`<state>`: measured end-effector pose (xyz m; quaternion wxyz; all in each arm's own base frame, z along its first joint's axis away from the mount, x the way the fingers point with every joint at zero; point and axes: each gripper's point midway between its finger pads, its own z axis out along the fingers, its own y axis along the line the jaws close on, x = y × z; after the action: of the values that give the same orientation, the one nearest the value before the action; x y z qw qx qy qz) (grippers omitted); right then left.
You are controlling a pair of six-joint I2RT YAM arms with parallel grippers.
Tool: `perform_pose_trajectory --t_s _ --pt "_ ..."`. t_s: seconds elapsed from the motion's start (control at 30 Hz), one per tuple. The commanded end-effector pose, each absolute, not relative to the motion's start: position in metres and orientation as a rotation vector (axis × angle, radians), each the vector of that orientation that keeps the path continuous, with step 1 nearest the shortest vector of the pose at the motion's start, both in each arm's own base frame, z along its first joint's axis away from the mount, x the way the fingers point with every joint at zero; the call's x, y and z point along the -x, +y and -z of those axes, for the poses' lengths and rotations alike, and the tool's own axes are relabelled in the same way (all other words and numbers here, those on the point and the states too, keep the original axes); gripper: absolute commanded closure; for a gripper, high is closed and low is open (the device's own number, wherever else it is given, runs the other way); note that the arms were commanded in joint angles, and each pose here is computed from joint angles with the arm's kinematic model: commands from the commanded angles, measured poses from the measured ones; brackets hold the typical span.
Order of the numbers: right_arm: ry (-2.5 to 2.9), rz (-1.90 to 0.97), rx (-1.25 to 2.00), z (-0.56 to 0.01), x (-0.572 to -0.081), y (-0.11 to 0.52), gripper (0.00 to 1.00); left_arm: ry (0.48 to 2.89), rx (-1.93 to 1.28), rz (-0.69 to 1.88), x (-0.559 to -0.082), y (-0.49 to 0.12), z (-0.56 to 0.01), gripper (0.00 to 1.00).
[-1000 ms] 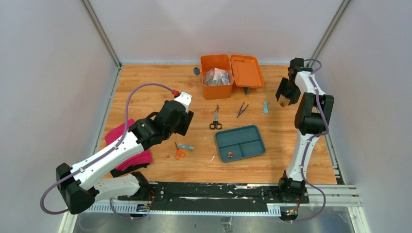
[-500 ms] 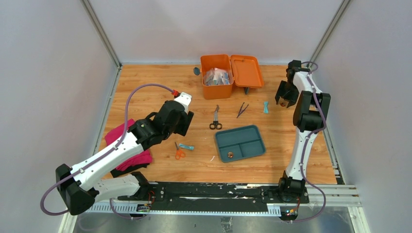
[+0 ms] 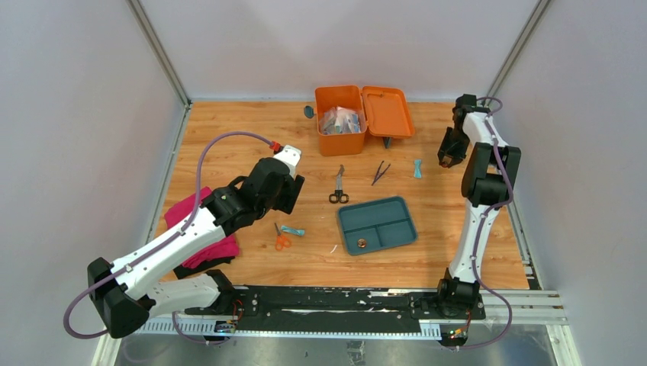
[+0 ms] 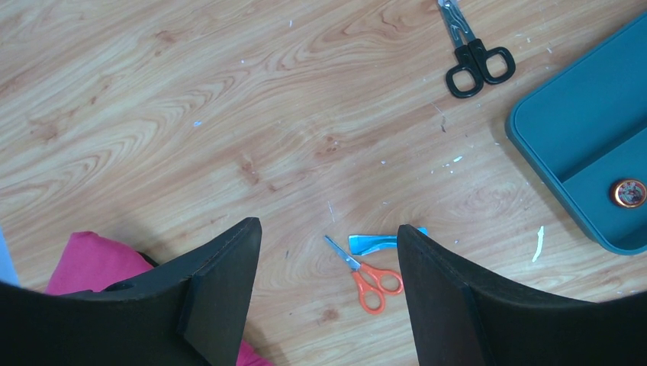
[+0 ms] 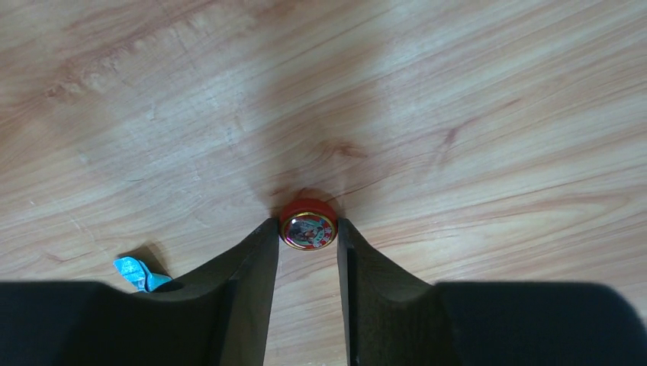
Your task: Organize the medicine kit
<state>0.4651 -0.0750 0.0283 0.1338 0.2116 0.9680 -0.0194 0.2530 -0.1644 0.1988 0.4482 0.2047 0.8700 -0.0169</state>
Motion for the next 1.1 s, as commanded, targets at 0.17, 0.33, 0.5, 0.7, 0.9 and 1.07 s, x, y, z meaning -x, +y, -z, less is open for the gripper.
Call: perform_pose_trajectory --t_s 0.17,0.33,0.5,0.7,0.9,1.07 --pt "2.882 0.095 -0.648 -0.013 -0.440 -0.086 0.73 2.144 -0.506 0.051 -0.254 -0.164 -0.199 0.29" --pt "2.830 0.069 -0.607 -0.040 -0.436 -0.070 0.75 2.149 -0.507 0.042 -0.255 -0.164 -0.197 0.29" --pt "2.810 0.026 -0.460 -0.066 -0.416 -0.024 0.76 2.151 -0.504 0.025 -0.256 -0.161 -0.196 0.29" --pt "2.793 -0.046 -0.149 -0.089 -0.363 0.068 0.76 2.149 -0.483 -0.021 -0.259 -0.155 -0.196 0.29" --pt "2.803 -0.193 0.143 -0.094 -0.288 0.158 0.75 2.145 -0.456 -0.067 -0.261 -0.147 -0.197 0.29" --pt "2.806 -0.282 0.272 -0.090 -0.240 0.202 0.75 2.148 -0.441 -0.088 -0.263 -0.144 -0.196 0.29"
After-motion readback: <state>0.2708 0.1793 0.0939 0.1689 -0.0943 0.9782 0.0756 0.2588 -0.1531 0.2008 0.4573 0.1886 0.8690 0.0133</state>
